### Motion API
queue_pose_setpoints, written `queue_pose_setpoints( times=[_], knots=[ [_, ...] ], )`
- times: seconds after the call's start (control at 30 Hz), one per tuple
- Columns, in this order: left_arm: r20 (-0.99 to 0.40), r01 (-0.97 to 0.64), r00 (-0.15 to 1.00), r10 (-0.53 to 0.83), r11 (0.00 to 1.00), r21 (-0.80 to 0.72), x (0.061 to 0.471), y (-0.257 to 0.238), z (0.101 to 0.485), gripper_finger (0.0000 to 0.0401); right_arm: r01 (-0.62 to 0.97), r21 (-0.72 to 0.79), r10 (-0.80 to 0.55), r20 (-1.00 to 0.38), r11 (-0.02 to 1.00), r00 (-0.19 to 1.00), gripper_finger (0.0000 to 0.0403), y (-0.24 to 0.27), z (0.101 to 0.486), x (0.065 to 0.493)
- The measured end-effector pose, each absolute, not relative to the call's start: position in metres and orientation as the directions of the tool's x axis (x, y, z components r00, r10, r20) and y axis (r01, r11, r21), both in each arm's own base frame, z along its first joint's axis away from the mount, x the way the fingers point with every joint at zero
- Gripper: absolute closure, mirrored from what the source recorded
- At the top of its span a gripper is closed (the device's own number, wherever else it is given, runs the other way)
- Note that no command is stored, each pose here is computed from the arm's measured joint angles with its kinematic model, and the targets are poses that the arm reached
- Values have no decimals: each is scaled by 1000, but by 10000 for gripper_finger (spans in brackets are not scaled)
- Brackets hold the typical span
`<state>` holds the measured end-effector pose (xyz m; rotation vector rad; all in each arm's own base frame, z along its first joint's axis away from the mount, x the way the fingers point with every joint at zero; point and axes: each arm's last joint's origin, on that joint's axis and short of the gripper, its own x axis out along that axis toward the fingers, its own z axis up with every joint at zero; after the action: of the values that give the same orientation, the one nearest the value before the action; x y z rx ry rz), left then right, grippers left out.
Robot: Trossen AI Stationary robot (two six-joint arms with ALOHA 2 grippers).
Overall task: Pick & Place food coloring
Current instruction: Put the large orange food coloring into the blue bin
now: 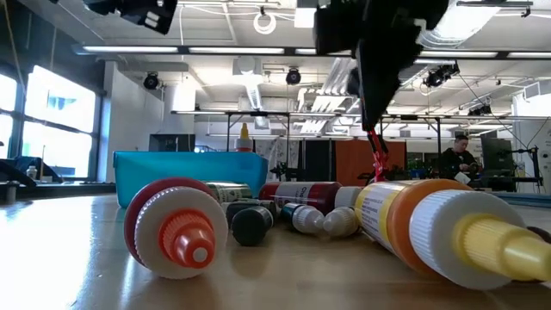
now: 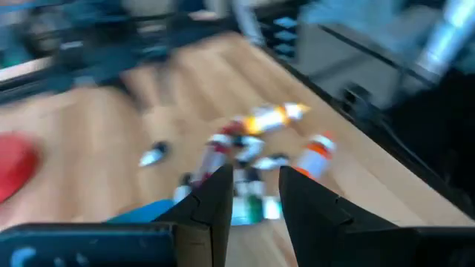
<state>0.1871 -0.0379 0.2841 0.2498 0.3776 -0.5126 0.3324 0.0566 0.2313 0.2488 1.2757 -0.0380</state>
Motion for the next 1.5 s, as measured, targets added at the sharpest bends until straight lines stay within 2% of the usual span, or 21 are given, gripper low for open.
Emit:
queue_pose_setpoints(
  times=[0.1,0.3,0.47,0.63,0.8,1.0,1.2,1.5],
  knots=[
    [-460,599,754,-469,777,191,200,-51,276,294,219,179,91,-927,959,363,259,55,225,313],
    [-500,666,693,-520,727,168,226,-78,254,294,356,150,-93,-808,923,581,259,57,212,277],
    [-529,612,706,-471,782,121,249,-92,234,292,339,169,-154,-649,925,745,258,63,200,256],
    [-586,592,675,-448,803,69,273,-99,229,271,282,274,-103,-526,919,844,258,61,201,244],
    [-609,662,602,-516,749,21,291,-108,233,231,244,311,-85,-448,919,890,258,61,207,239],
    [-619,710,564,-547,704,24,310,-127,232,185,243,248,-119,-428,938,896,258,60,208,239],
    [-666,743,531,-524,665,69,316,-164,221,178,248,246,-127,-423,937,897,258,60,209,239],
    [-730,710,527,-435,698,96,332,-209,206,178,243,253,-125,-408,936,905,258,60,210,240]
  ],
)
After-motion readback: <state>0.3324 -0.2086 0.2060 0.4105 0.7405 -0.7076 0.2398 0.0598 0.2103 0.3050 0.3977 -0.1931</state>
